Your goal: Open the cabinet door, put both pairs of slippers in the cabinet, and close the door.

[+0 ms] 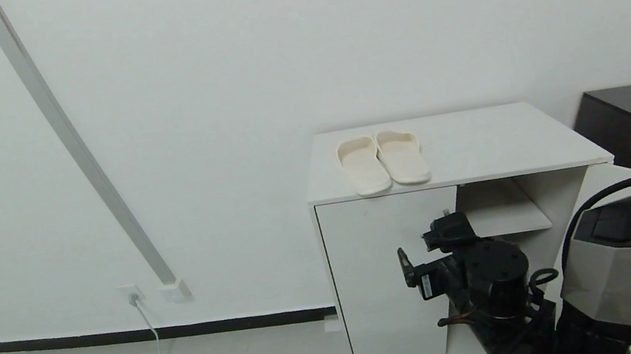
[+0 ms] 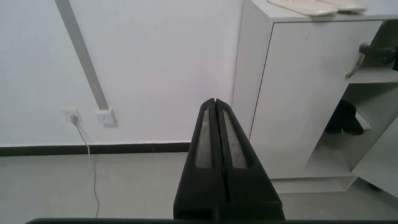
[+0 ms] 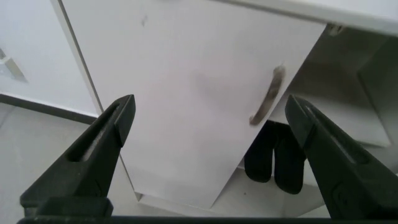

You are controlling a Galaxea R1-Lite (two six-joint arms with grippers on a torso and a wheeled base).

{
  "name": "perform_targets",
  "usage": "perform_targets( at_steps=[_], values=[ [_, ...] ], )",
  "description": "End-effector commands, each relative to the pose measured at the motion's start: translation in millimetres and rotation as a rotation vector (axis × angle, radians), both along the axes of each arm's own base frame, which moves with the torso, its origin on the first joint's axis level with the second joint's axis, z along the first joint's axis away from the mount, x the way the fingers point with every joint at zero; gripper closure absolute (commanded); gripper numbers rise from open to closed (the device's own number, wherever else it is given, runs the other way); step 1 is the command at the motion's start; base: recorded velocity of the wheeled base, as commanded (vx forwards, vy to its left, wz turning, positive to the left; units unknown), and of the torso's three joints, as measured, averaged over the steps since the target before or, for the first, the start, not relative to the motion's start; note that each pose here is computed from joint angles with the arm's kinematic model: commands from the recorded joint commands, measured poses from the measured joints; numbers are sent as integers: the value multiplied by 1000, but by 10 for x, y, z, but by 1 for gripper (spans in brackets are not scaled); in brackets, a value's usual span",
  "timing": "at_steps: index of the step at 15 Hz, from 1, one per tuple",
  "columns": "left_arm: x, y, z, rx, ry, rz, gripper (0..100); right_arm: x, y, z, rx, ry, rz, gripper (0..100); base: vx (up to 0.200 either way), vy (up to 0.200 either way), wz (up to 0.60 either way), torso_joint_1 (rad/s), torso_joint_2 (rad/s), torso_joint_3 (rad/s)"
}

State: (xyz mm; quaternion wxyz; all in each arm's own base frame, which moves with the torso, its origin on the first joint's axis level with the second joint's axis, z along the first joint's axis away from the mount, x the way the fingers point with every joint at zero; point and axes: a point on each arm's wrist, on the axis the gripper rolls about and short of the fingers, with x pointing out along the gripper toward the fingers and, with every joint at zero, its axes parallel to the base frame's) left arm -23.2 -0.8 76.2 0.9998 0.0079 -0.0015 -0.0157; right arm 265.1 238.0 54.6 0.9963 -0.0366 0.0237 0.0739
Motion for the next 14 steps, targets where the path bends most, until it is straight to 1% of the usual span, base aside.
perform_targets(
  at_steps=[1,5,10,14],
  values=[
    [1,0,0,0,1,1,100,4,6,-20,-3,3,3,0,0,0,0,261,-603,-339],
    [1,0,0,1,1,1,100,-5,15,-16,4,-3,14,0,0,0,0,224,-504,-288],
    [1,0,0,1,1,1,100,14,17,-95,-8,9,12,0,0,0,0,177,-377,-206],
    [2,0,-4,1,3,1,100,19,7,-95,-12,7,9,0,0,0,0,170,-355,-192]
  ],
)
